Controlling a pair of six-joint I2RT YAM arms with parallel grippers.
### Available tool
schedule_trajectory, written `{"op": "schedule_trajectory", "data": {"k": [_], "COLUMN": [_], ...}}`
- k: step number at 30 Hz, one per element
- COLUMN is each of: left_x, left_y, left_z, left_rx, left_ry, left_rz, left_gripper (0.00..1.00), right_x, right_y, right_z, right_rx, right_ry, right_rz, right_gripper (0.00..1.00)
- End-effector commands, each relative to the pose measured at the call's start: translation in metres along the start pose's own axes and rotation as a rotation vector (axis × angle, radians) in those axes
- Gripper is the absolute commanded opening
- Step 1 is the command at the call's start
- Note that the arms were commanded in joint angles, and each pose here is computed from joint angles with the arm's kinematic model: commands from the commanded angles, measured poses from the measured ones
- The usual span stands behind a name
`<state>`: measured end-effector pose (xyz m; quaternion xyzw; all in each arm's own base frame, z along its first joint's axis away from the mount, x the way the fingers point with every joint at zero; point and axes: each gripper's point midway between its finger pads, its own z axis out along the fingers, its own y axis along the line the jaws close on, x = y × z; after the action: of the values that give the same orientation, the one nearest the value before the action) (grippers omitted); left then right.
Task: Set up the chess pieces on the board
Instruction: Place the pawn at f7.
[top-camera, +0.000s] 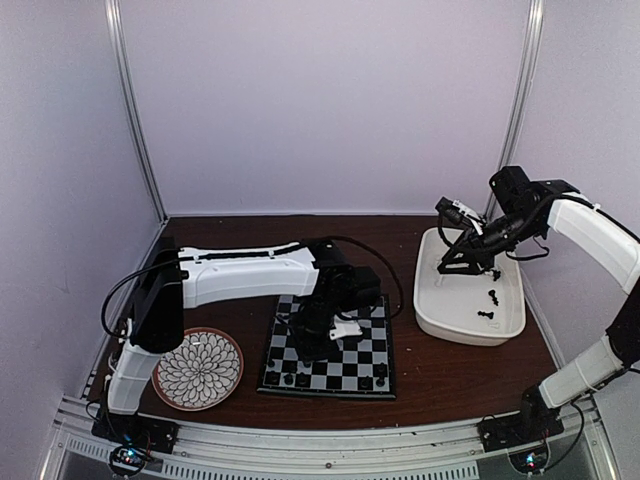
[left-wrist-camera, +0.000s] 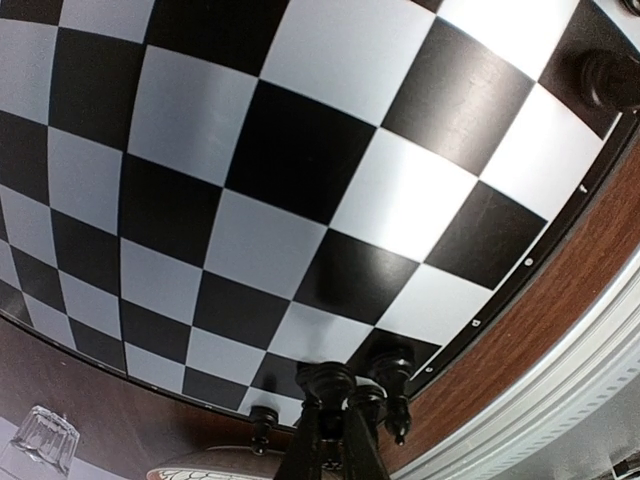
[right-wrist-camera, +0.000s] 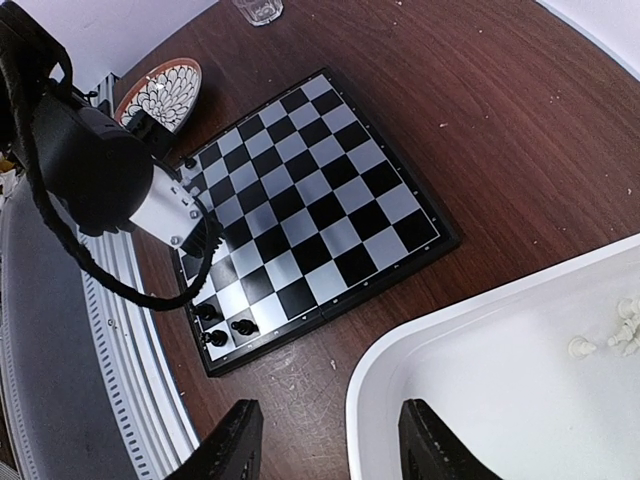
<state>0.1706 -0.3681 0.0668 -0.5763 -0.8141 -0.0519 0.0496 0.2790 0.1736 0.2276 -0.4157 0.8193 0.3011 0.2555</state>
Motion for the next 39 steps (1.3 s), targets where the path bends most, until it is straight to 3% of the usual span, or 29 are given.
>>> {"op": "schedule_trajectory", "data": {"k": [1,27,39], "left_x": [-0.007,-0.001,0.007], "left_y": [0.006,0.004,0.003], "left_z": [0.003,0.027,0.029], "left_rx": [-0.022,-0.016,-0.010], "left_ry": [-0.013,0.053,0.071], "left_rz": [-0.001,0.004,0.001], "left_gripper": [0.02,0.07,0.02], "right_x": [0.001,0.001,0.001], "right_y": [0.005,0.007,0.009], "right_z": [-0.001,-0.001,-0.001], "right_rx": [-0.019,-0.030,-0.039], "right_ry": [-0.010,-0.011,-0.013], "right_rz": [0.003,0.004,0.009], "right_gripper": [0.50,0.50,0.50]}}
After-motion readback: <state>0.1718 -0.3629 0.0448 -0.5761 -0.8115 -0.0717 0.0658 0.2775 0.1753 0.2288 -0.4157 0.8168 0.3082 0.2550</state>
